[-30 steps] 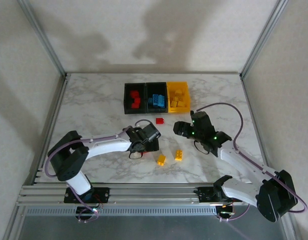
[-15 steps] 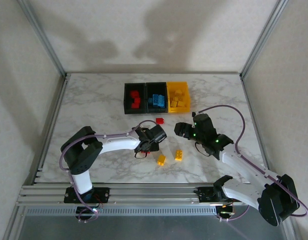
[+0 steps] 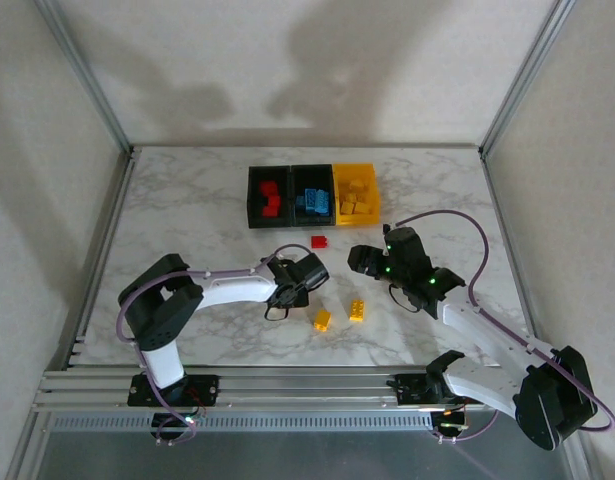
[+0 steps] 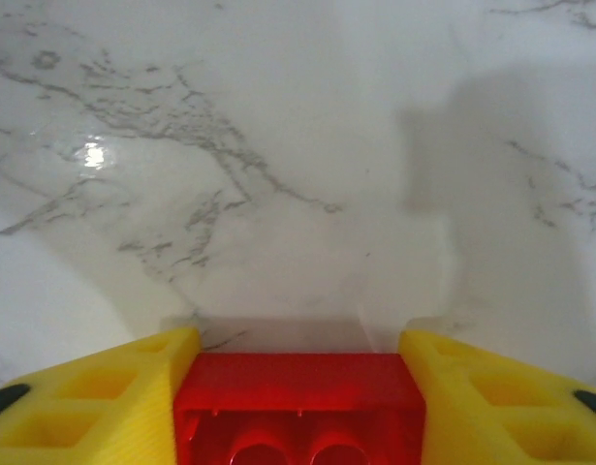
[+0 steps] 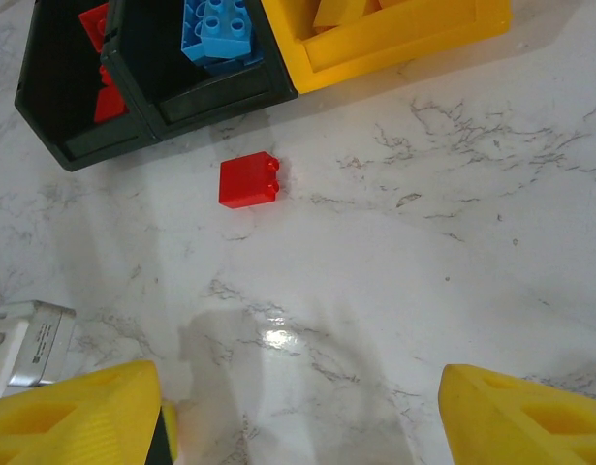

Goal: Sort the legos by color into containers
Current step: Pick up the lego from the middle-left of the table, then place the lego in the container, then pick up the lego from the bottom-center of the table, then place the lego in the container, then pick up the lego from the middle-left of the table.

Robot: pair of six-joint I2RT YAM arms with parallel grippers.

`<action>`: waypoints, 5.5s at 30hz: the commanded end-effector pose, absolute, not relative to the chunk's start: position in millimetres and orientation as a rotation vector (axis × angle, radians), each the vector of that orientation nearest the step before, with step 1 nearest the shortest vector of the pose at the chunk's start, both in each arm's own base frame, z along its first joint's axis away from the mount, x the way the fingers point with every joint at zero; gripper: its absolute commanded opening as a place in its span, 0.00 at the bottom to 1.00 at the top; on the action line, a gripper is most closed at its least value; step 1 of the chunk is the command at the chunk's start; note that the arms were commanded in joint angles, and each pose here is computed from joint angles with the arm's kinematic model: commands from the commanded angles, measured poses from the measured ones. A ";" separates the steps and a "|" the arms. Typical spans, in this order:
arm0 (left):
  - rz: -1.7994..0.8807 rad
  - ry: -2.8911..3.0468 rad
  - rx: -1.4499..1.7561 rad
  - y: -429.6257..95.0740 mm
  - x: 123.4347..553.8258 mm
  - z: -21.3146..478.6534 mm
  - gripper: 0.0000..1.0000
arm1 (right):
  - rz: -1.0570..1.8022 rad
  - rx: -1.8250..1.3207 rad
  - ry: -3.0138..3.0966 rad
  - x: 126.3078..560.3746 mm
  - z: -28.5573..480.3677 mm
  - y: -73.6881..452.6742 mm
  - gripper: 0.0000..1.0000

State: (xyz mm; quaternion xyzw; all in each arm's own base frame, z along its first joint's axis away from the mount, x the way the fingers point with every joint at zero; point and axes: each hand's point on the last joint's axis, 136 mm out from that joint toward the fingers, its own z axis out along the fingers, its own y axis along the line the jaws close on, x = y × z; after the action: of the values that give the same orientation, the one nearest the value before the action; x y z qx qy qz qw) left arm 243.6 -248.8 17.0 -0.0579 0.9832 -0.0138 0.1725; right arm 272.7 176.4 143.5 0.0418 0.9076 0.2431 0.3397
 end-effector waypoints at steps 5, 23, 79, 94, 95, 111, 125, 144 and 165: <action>-0.012 2.714 -0.136 -235.8 253.4 54.7 0.43 | 0.653 0.135 2.334 285.5 154.9 181.2 0.76; 0.038 2.501 -0.303 -161.5 408.0 151.6 0.40 | 0.765 0.078 2.328 294.8 157.4 211.9 0.74; -0.775 2.463 -0.060 -216.1 302.5 152.8 0.78 | 0.288 0.188 2.789 238.8 75.2 179.0 0.71; -0.723 2.566 -0.024 -236.5 283.3 112.2 0.77 | 0.171 0.142 2.952 202.5 15.3 183.9 0.58; -0.723 2.568 -0.024 -236.9 283.2 111.5 0.77 | 0.175 0.137 2.956 202.0 13.2 185.3 0.54; -0.727 2.442 -0.093 -233.3 298.1 149.7 0.77 | 0.114 0.078 2.681 316.5 103.7 181.5 0.22; -0.736 2.368 -0.210 -212.6 289.2 169.7 0.77 | 0.133 0.159 2.502 501.0 131.0 180.6 0.23; -0.707 2.392 -0.204 -214.5 293.4 165.1 0.78 | 0.218 0.189 2.467 554.1 135.7 189.6 0.54; -0.431 2.426 -0.463 -149.8 295.5 139.7 0.80 | 0.434 0.000 2.390 408.4 188.0 211.9 0.55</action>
State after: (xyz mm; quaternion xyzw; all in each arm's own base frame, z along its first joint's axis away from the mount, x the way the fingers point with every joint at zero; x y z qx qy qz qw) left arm 295.0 -187.4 146.8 -0.1203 0.9174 -0.2210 0.3083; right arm 427.1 193.1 177.5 0.0272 0.9311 0.1288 0.3403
